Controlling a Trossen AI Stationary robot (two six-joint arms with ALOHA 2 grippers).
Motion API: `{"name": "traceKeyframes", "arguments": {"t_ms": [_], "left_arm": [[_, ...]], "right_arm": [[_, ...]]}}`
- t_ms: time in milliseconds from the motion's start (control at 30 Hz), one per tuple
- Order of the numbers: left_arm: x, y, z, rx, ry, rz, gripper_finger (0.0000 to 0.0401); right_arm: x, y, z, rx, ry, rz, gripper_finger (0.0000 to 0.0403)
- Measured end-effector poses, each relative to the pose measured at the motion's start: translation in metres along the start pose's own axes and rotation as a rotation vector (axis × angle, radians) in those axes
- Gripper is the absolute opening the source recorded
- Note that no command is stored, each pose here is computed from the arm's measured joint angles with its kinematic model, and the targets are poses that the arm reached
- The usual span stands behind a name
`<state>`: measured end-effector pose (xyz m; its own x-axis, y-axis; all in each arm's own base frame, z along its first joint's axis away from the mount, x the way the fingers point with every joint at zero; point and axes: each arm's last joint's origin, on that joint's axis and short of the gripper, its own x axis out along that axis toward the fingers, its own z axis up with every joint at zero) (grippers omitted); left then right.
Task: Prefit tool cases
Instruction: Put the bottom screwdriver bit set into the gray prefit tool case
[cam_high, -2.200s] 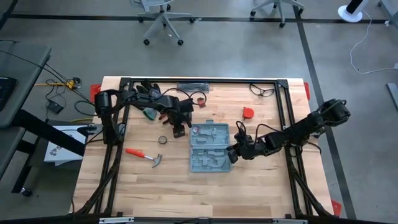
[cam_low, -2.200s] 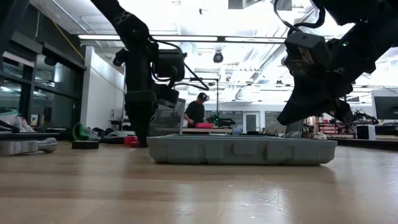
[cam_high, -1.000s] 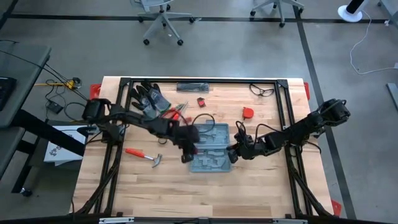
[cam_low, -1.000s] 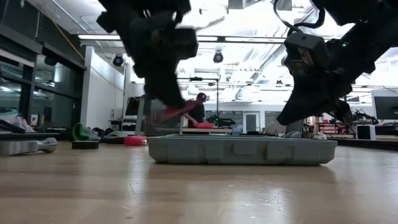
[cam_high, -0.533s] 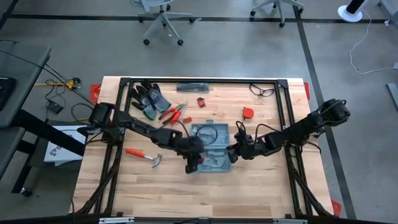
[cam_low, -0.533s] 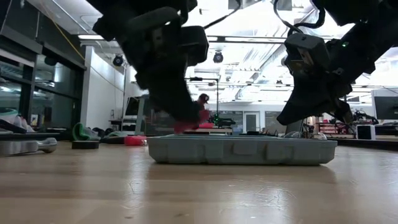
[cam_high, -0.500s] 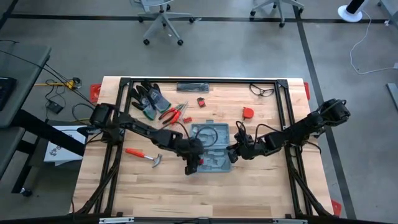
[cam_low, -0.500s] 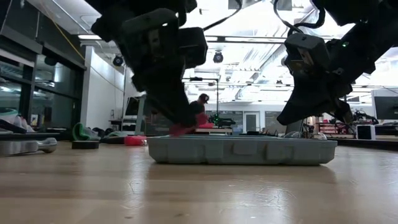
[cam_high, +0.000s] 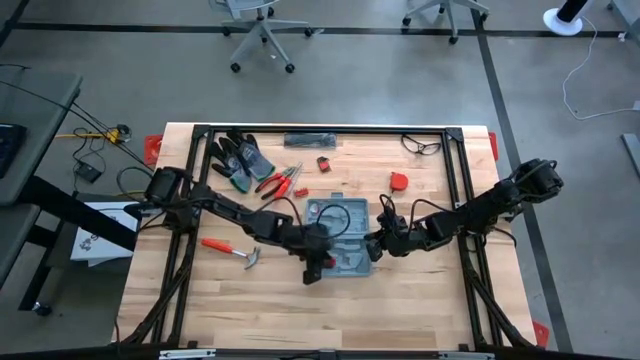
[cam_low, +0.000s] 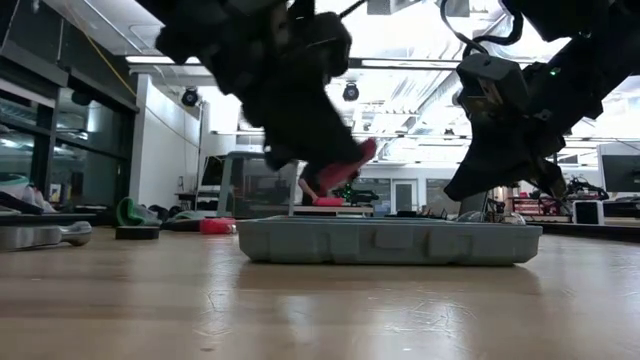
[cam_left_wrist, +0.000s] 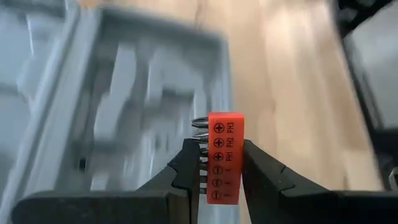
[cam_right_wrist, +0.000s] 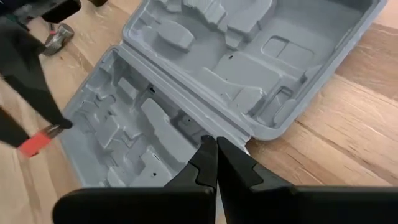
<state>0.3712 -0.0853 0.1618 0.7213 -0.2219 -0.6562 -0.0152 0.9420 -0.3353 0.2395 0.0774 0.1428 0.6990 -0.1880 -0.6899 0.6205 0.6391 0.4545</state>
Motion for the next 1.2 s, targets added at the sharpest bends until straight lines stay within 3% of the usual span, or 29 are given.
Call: {"name": "traceKeyframes", "arguments": {"t_ms": [267, 400, 767, 1200], "left_arm": [[0.027, 0.017, 0.017, 0.015, 0.017, -0.037, 0.0074], [0.038, 0.02, 0.014, 0.008, 0.065, -0.027, 0.0074], [0.037, 0.021, 0.005, 0.107, 0.136, 0.068, 0.0074], [0.037, 0.02, 0.006, 0.216, 0.146, -0.003, 0.0074]], "right_arm": [[0.0, 0.0, 0.001, 0.008, -0.026, -0.006, 0.0], [0.0, 0.0, 0.001, 0.009, -0.024, -0.008, 0.0], [0.0, 0.0, 0.001, 0.011, -0.02, -0.009, 0.0], [0.0, 0.0, 0.001, 0.011, -0.02, -0.01, 0.0]]}}
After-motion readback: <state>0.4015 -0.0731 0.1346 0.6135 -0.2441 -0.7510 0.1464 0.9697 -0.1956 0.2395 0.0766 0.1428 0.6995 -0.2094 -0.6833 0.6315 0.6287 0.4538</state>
